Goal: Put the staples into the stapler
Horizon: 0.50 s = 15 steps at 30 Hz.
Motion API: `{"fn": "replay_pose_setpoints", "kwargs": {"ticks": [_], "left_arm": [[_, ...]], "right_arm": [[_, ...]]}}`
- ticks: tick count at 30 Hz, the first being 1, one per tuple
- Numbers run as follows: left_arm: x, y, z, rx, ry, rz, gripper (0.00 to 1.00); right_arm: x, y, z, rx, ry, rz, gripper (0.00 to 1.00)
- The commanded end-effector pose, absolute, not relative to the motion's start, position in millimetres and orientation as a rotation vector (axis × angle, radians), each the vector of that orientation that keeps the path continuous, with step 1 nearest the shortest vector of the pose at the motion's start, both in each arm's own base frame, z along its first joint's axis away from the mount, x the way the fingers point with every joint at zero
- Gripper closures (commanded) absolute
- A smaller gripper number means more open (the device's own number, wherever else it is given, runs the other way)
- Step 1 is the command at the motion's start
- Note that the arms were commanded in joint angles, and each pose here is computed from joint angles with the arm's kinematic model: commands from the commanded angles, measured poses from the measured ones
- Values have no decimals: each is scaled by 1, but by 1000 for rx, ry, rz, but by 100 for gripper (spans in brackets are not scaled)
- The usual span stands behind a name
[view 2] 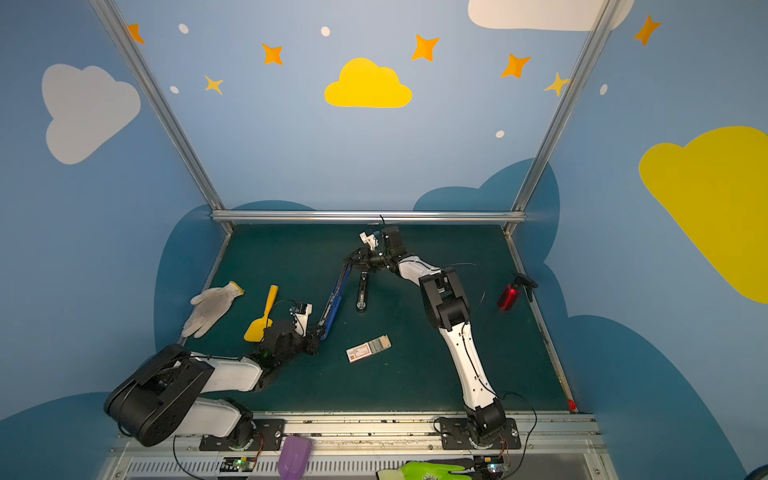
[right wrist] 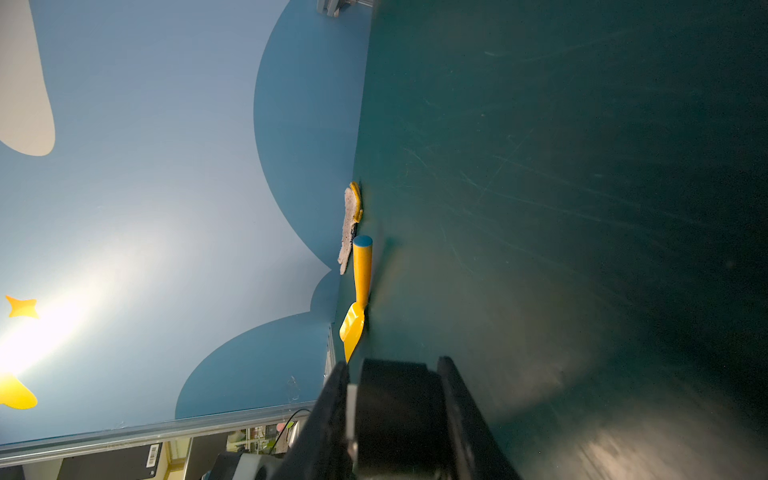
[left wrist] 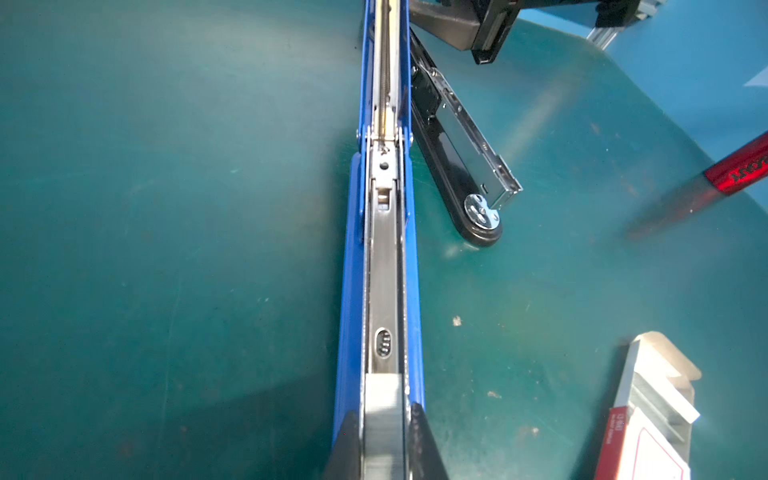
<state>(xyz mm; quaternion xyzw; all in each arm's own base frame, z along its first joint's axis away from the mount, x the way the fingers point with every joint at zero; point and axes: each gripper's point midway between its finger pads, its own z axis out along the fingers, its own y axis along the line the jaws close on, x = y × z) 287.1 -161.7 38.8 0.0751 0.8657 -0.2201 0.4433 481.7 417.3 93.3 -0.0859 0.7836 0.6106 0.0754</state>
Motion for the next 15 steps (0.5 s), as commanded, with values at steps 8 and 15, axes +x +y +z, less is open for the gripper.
{"fn": "replay_pose_setpoints", "kwargs": {"ticks": [8,15], "left_arm": [[308,-161,95,141,2029,-511,96],[314,-165,120,159,1985,-513,96]], "right_arm": [[449,432,120,-475,2376,1638,98],[418,448,140,-634,2353,1471,98]]}}
